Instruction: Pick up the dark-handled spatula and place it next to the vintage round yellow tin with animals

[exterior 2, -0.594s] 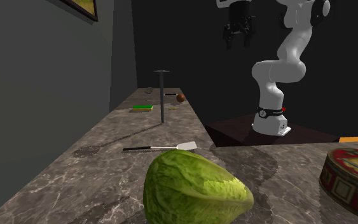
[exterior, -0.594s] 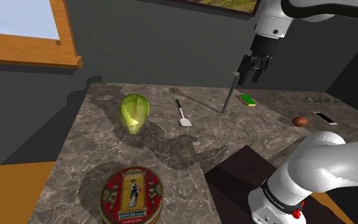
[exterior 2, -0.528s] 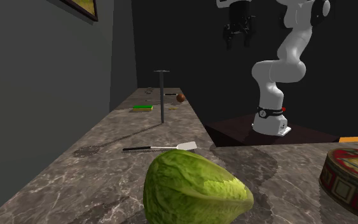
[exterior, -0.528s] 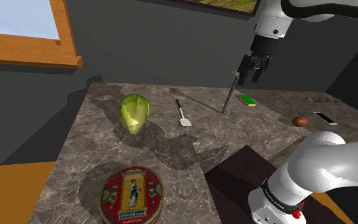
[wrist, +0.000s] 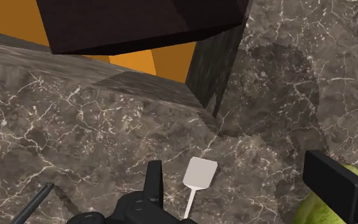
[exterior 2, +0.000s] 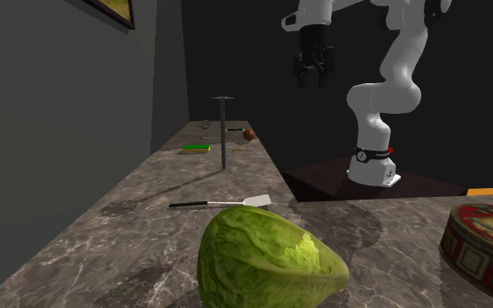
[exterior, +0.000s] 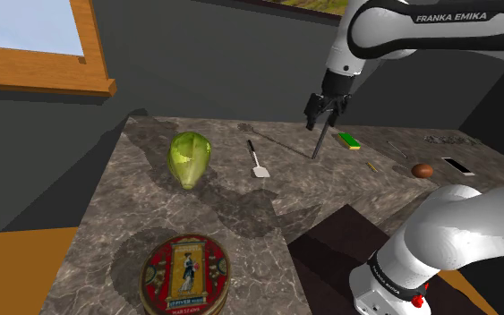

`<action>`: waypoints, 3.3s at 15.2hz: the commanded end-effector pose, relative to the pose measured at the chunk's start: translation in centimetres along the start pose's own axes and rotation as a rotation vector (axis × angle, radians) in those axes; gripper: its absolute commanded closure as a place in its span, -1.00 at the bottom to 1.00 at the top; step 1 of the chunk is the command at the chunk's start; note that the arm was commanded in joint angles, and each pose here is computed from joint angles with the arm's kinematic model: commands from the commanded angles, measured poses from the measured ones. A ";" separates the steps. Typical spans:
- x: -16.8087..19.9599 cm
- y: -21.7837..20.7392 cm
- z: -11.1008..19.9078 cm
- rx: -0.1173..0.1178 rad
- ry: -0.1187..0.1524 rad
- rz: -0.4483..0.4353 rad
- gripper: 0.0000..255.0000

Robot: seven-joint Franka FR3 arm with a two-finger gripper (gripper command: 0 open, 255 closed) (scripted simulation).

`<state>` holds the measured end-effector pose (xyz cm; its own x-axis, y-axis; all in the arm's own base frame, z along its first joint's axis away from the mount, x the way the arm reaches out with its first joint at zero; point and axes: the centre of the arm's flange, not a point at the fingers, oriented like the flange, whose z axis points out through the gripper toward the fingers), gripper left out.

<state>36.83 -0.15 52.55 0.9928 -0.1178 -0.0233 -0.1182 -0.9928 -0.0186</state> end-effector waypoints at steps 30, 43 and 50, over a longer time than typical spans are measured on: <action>28.0 0.8 27.1 -0.025 0.092 0.329 -1.00; 28.3 1.0 30.5 -0.025 0.092 0.329 -1.00; 28.3 1.0 30.5 -0.025 0.092 0.329 1.00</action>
<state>64.14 -3.78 21.38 0.8992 -0.4325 0.0663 -0.4334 -0.9012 -0.0004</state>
